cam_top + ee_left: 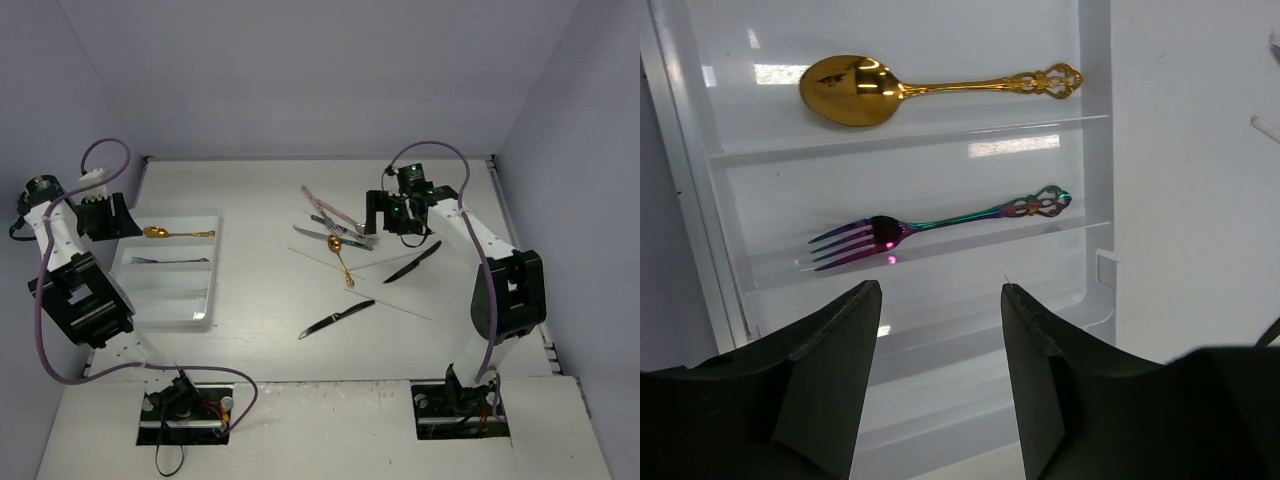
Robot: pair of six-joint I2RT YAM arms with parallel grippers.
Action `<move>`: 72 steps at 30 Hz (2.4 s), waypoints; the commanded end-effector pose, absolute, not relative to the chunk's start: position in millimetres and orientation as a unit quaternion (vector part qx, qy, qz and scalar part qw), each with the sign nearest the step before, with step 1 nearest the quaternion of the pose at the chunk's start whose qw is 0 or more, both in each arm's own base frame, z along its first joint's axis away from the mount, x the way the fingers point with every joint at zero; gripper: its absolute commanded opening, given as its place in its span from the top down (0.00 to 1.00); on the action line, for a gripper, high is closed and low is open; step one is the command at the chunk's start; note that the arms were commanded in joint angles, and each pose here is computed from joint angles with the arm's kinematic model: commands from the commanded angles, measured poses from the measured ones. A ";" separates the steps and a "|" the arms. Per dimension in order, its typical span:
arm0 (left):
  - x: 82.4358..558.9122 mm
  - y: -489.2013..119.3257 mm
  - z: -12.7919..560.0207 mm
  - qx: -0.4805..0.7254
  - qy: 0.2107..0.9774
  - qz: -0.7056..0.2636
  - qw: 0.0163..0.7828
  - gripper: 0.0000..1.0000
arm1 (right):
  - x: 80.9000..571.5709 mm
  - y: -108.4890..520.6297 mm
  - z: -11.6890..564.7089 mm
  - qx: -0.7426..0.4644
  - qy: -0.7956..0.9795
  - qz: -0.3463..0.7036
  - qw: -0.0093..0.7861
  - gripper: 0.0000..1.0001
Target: Sort the eating utensils into containers
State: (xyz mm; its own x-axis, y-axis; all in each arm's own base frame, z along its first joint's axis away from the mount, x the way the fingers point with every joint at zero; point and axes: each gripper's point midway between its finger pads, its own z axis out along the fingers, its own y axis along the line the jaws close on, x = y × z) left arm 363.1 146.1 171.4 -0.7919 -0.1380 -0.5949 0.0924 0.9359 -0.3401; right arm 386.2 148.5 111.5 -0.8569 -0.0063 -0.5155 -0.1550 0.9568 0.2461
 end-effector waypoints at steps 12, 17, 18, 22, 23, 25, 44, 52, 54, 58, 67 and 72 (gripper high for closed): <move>367.9 82.4 225.0 0.044 0.899 -0.121 0.419 0.51 | 373.8 267.2 91.6 -0.112 0.951 0.134 0.256 0.56; 360.3 76.3 221.9 0.047 0.900 -0.120 0.416 0.51 | 368.4 270.3 73.3 -0.116 0.956 0.111 0.244 0.58; 359.4 75.7 222.7 0.048 0.900 -0.119 0.417 0.51 | 367.1 269.0 68.6 -0.115 0.958 0.105 0.240 0.60; 355.3 74.6 221.4 0.050 0.900 -0.116 0.417 0.51 | 360.9 263.1 54.3 -0.113 0.963 0.083 0.230 0.63; 354.5 74.2 220.7 0.050 0.900 -0.117 0.416 0.51 | 360.2 261.9 52.6 -0.113 0.964 0.079 0.229 0.64; 353.9 73.7 219.6 0.048 0.901 -0.119 0.415 0.51 | 360.9 259.3 49.3 -0.112 0.964 0.069 0.230 0.65; 355.9 67.8 221.1 0.045 0.897 -0.128 0.420 0.51 | 361.3 250.0 13.0 -0.133 0.969 0.022 0.208 0.94; 362.2 51.5 231.4 0.049 0.888 -0.154 0.430 0.50 | 364.9 281.7 65.0 -0.162 0.951 0.080 0.249 1.00; 364.8 38.2 242.6 0.049 0.879 -0.186 0.437 0.48 | 363.6 297.2 93.1 -0.175 0.940 0.109 0.270 1.00; 369.2 -2.8 263.1 0.052 0.861 -0.263 0.433 0.39 | 355.3 326.1 135.9 -0.224 0.914 0.141 0.308 1.00; 342.3 -120.2 242.4 0.088 0.842 -0.410 0.340 0.38 | 325.5 376.4 163.5 -0.333 0.867 0.167 0.332 1.00; 345.8 -130.9 234.2 0.069 0.830 -0.436 0.340 0.38 | 311.5 390.7 174.6 -0.362 0.850 0.183 0.337 1.00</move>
State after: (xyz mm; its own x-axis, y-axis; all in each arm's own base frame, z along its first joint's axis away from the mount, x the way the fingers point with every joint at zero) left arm 332.7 -124.7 203.4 -0.8188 -0.1022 -0.5649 0.3682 0.6615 -0.6533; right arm 313.2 379.0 125.1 -0.5986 -0.5085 -0.6190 -0.6882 0.7219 0.0725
